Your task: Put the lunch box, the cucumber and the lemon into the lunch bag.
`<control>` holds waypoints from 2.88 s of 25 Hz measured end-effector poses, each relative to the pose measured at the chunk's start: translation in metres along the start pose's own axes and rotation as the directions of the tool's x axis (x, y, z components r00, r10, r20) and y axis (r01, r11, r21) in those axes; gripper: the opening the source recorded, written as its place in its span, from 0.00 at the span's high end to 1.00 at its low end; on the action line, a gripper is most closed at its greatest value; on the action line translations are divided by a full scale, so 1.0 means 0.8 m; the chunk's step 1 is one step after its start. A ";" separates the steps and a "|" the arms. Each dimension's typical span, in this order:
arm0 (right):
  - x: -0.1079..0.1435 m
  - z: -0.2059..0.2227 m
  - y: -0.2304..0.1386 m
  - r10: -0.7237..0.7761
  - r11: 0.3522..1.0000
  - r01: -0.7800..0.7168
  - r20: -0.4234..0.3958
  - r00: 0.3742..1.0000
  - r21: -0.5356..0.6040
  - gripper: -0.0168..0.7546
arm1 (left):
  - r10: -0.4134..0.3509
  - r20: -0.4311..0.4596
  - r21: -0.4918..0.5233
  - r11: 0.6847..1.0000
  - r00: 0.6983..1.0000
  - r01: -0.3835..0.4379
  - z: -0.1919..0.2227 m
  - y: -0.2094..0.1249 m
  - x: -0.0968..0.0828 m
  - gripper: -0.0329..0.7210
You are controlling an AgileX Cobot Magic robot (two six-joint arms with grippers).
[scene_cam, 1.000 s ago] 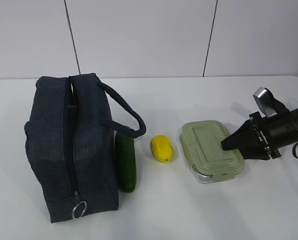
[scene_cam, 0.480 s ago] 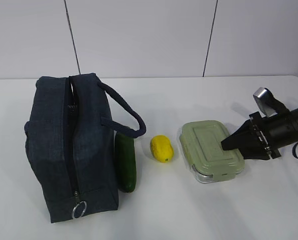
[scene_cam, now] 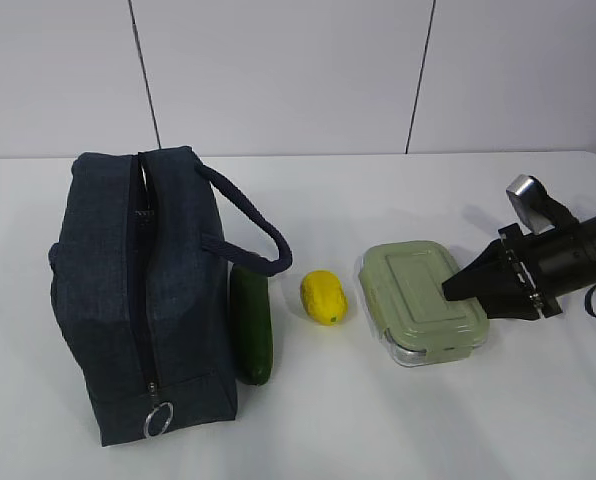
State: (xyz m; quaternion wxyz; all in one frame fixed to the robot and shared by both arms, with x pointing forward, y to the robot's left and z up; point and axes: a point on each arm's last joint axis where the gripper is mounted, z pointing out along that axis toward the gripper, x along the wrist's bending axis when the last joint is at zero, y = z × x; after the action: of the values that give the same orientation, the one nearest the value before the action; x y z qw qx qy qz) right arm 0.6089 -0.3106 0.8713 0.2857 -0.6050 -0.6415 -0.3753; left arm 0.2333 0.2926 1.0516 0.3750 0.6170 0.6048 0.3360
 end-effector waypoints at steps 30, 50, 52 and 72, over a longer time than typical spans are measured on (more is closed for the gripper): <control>0.000 0.000 0.000 0.000 1.000 0.000 0.000 1.000 0.000 0.52 | 0.000 0.000 0.000 1.000 1.000 0.000 0.000 0.000 0.000 0.64; 0.000 0.000 0.000 0.002 1.000 -0.002 0.000 1.000 0.000 0.52 | 0.000 0.000 0.000 1.000 1.000 0.000 0.000 0.000 0.000 0.64; 0.000 0.000 0.000 0.002 1.000 -0.002 0.000 1.000 0.000 0.52 | -0.001 0.002 0.000 1.000 1.000 0.001 0.000 0.000 0.000 0.64; 0.000 0.000 0.000 0.002 1.000 -0.002 0.000 1.000 0.000 0.52 | -0.001 0.002 0.000 1.000 1.000 0.001 0.000 0.000 0.000 0.64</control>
State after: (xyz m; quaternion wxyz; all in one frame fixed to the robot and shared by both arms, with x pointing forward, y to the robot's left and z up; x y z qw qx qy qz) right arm 0.6089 -0.3106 0.8713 0.2862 -0.6057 -0.6408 -0.3749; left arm 0.2333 0.2924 1.0516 0.3756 0.6170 0.6048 0.3354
